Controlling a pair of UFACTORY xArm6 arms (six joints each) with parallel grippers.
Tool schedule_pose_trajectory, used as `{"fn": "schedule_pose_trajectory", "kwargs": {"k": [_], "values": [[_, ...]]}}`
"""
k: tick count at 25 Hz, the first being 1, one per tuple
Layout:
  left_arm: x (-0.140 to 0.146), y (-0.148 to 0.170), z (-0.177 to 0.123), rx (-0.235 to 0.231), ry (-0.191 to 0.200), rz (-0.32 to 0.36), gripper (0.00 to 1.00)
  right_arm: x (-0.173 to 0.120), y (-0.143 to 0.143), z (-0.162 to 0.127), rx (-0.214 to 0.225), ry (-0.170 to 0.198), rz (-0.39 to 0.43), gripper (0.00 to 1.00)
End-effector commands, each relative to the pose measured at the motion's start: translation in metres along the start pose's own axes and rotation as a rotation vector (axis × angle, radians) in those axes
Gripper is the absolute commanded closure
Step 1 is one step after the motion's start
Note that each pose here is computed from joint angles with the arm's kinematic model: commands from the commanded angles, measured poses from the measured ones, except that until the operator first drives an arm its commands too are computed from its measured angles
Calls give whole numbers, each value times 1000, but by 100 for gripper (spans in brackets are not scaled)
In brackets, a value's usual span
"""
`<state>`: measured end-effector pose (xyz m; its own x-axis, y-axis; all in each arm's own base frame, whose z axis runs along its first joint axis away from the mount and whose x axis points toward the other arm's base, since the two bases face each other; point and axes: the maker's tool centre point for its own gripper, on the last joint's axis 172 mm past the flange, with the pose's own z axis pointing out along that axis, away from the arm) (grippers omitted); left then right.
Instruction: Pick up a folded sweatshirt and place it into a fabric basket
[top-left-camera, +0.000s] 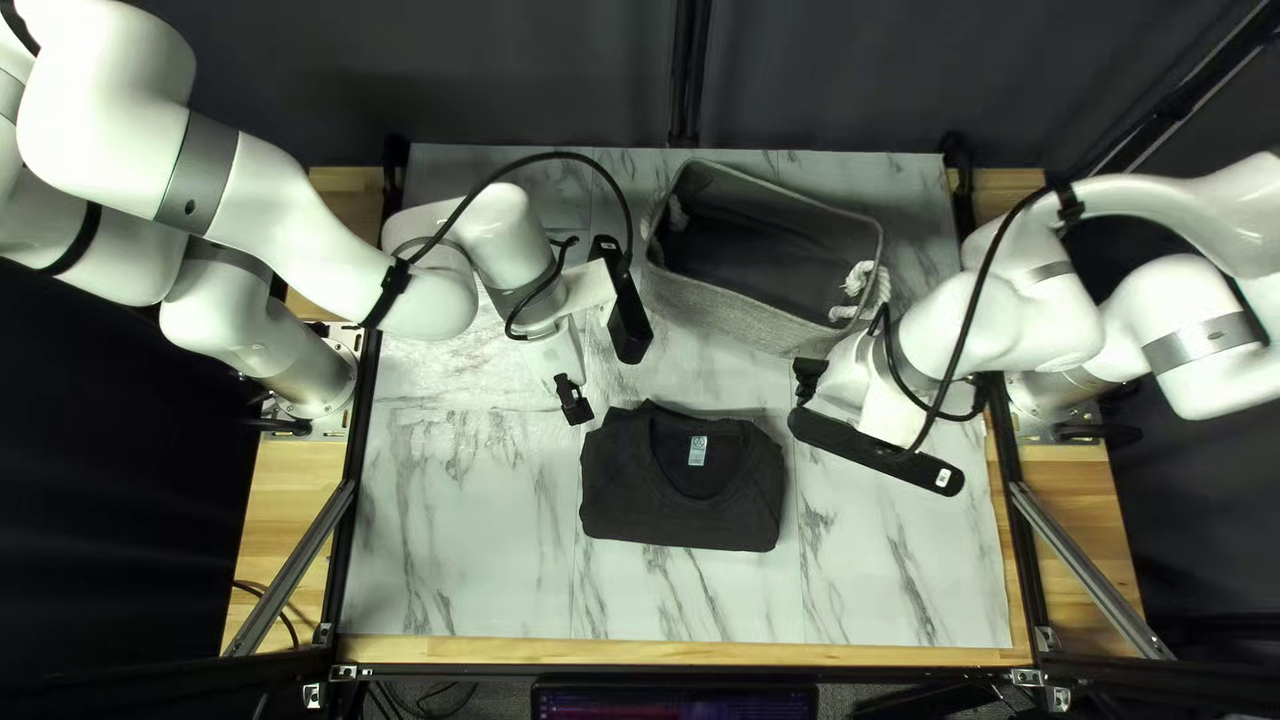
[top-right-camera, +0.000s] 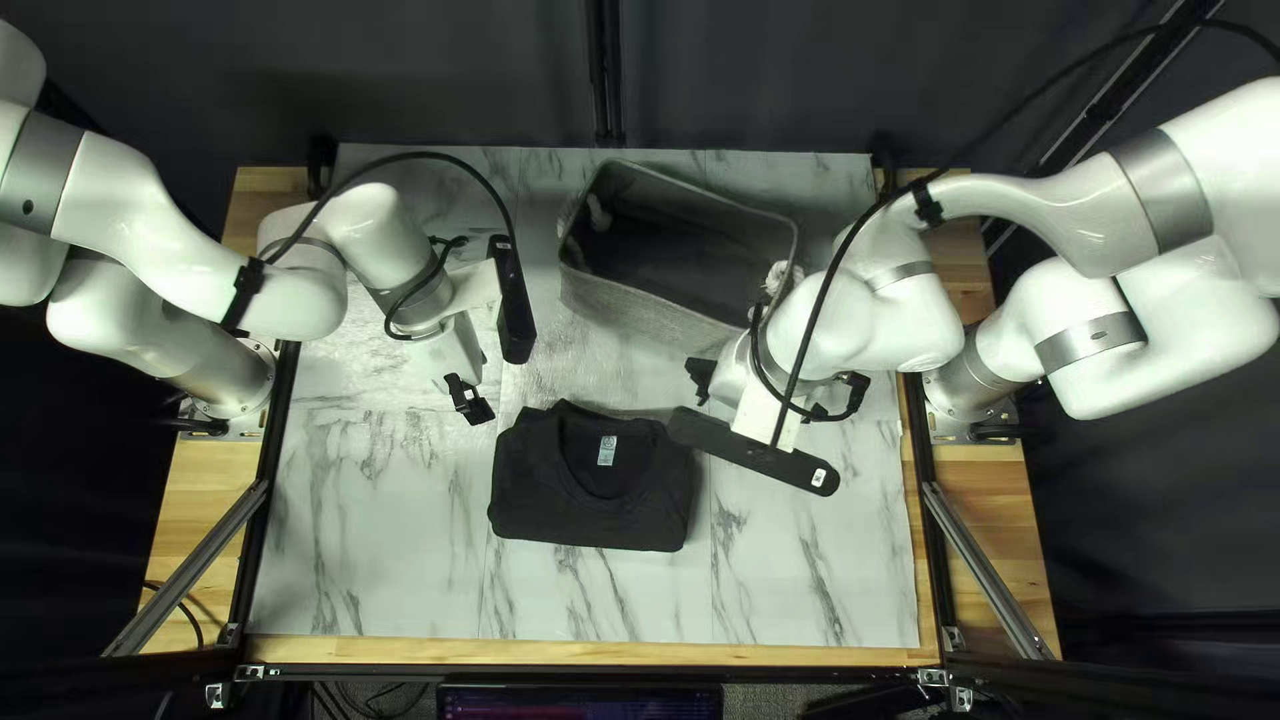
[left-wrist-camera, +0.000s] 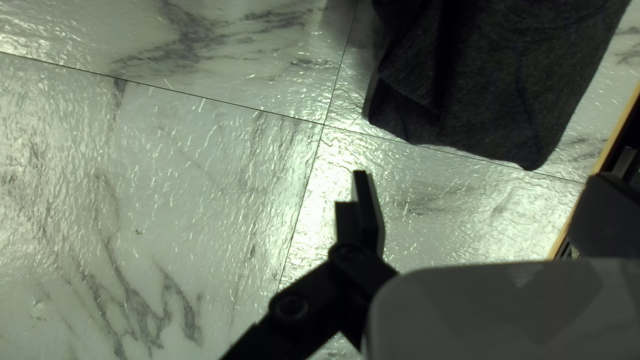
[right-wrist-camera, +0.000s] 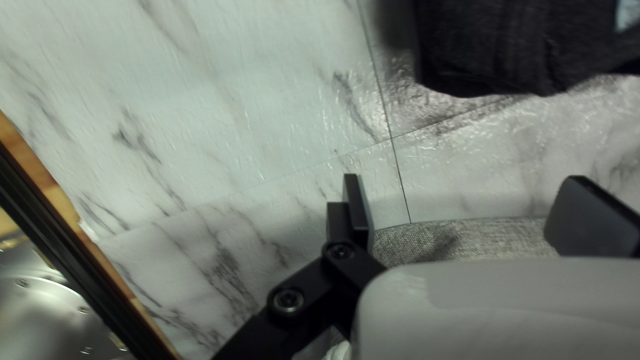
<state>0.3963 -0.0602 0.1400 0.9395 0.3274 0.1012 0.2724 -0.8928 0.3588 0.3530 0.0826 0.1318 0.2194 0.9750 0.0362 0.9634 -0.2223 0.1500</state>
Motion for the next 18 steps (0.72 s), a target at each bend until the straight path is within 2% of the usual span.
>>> {"fn": "schedule_pose_trajectory", "kwargs": {"k": [1, 18], "values": [[0, 0, 0, 0, 0, 0, 0, 1, -2, 20, 5, -1, -25, 0], [0, 0, 0, 0, 0, 0, 0, 2, -2, 22, 14, 3, -26, 0]]}}
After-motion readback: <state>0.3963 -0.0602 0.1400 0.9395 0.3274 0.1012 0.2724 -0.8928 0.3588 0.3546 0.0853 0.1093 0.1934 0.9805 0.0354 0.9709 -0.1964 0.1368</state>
